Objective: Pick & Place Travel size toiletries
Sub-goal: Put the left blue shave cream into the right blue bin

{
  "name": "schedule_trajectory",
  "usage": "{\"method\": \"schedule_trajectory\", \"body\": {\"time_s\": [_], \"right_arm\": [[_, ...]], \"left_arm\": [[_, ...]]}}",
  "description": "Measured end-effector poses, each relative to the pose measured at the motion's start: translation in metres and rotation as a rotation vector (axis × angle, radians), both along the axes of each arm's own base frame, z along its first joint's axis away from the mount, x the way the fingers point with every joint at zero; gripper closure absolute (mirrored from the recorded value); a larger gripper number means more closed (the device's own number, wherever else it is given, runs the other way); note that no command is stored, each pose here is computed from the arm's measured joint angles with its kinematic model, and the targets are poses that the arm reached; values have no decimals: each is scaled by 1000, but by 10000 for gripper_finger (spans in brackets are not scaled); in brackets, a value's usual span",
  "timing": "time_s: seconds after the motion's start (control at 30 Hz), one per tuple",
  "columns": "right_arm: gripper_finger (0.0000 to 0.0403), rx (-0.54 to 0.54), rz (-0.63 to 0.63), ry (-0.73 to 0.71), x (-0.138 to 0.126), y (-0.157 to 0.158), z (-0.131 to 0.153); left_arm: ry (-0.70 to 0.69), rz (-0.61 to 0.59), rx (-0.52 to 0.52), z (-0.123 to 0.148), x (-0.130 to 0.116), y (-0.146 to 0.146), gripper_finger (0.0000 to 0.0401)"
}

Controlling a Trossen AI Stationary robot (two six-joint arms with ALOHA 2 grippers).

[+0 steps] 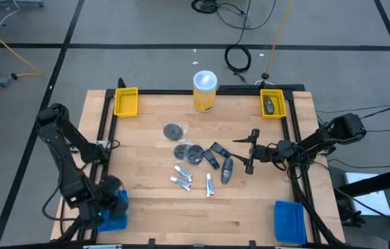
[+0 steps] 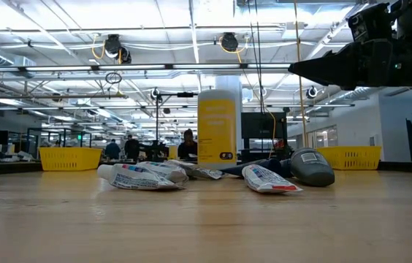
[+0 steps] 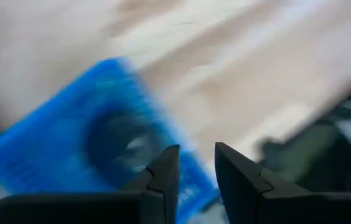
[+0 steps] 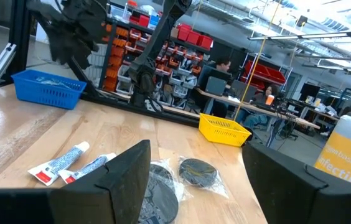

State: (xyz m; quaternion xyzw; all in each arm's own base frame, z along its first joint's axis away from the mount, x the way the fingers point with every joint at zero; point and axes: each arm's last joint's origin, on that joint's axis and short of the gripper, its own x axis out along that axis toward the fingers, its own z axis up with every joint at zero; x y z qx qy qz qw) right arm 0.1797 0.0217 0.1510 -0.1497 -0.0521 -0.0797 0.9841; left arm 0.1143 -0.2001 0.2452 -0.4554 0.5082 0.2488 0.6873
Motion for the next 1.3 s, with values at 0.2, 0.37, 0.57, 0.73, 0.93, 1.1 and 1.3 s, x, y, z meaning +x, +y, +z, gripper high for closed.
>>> {"method": "schedule_trajectory", "body": {"time_s": [0.2,0.37,0.57,0.73,0.93,1.1,1.3], "right_arm": [[154,7,1,-1,0,0,0],[154,5,1,-1,0,0,0],[154,2,1,-1,0,0,0],[154,0,0,0,0,0,0],[154,0,0,-1,0,0,0],[154,0,0,-1,0,0,0],[154,0,0,-2,0,0,0]], "left_arm": [[4,-65,79,-15,15,7,360],[155,-65,-22,-43,11,8,394],[148,-69,-102,-62,8,7,391],[170,-46,-153,-70,5,6,394],[341,-54,-255,-69,0,3,394],[364,-43,-296,-64,0,2,395],[234,-20,-311,-46,16,3,397]]}}
